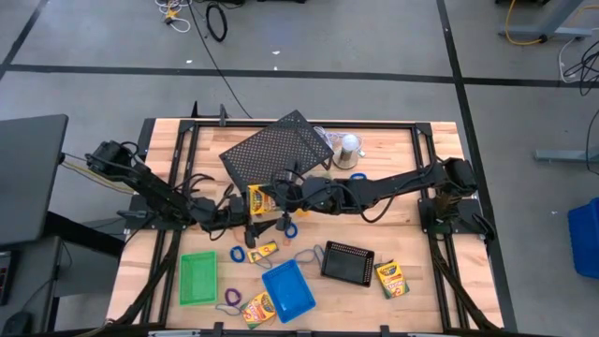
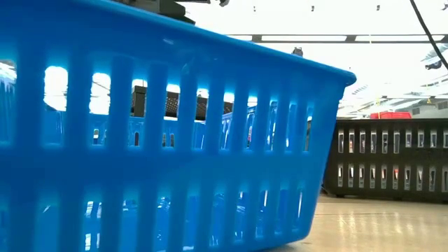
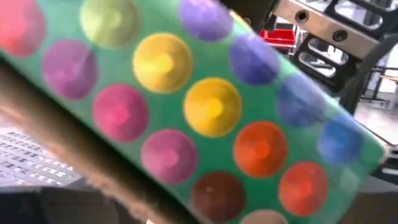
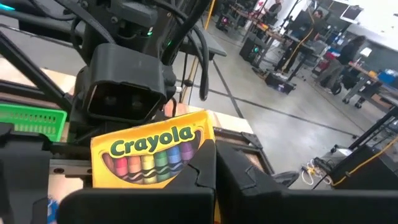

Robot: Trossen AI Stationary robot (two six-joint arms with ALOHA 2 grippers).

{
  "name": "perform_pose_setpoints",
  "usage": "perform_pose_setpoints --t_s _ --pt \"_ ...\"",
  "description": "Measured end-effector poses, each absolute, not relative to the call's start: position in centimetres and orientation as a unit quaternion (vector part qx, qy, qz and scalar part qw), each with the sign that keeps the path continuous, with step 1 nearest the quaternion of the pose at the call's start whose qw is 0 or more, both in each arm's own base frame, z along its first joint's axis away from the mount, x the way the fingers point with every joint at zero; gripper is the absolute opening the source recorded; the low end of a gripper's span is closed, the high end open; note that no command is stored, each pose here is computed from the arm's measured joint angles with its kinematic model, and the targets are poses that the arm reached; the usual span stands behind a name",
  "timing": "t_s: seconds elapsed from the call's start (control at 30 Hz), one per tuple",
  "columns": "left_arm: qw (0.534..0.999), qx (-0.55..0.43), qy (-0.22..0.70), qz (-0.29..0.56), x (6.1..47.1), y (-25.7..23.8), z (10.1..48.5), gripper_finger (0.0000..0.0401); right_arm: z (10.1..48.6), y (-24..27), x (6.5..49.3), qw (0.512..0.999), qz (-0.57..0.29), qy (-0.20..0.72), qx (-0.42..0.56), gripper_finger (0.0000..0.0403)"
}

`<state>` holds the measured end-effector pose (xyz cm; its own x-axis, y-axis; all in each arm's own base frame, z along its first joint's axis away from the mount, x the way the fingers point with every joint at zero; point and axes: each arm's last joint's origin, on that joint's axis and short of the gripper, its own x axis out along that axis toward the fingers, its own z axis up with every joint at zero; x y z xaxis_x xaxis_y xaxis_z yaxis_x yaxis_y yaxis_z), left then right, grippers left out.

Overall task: Pick & Place Office Desk Supplies
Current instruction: Put the yellow crayon box into the blue bin

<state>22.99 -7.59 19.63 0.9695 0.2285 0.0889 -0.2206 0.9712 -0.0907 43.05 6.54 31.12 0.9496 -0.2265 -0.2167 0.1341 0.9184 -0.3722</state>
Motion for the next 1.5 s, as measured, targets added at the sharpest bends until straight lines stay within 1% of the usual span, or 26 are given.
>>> perform_pose_setpoints --t_s 0.3,0.5,0.87,1.17,1.23,1.33,1.43,1.5 --pt "0.997 -0.061 -0.020 0.042 22.9 -8.4 19.0 0.0307 30.7 8.6 42.5 0.973 -0.070 0.144 -0.163 0.0000" --pt "0.999 -0.030 -0.011 0.022 22.5 -9.4 18.8 0.0307 30.6 9.5 42.3 0.972 -0.062 0.152 -0.167 0.0000" --pt "0.999 -0.030 -0.010 0.029 22.5 -9.5 18.8 0.0307 30.3 10.2 42.1 0.974 -0.055 0.161 -0.151 0.0000" --pt "0.999 -0.046 0.003 0.022 22.3 -9.8 18.5 0.0307 29.6 12.2 41.2 0.970 -0.028 0.195 -0.144 0.0000" --pt "0.998 -0.053 -0.002 0.027 22.4 -9.8 18.7 0.0307 29.5 12.8 41.1 0.972 -0.006 0.192 -0.137 0.0000" --pt "0.998 -0.057 -0.001 0.034 22.4 -9.7 18.6 0.0307 29.4 13.6 40.9 0.972 0.006 0.191 -0.139 0.0000" --pt "0.997 -0.059 -0.001 0.042 22.4 -9.7 18.6 0.0295 29.5 14.0 40.8 0.973 0.007 0.184 -0.140 0.0000" --pt "0.997 -0.056 0.002 0.045 22.4 -9.6 18.6 0.0273 29.6 14.0 40.9 0.974 0.004 0.180 -0.140 0.0000"
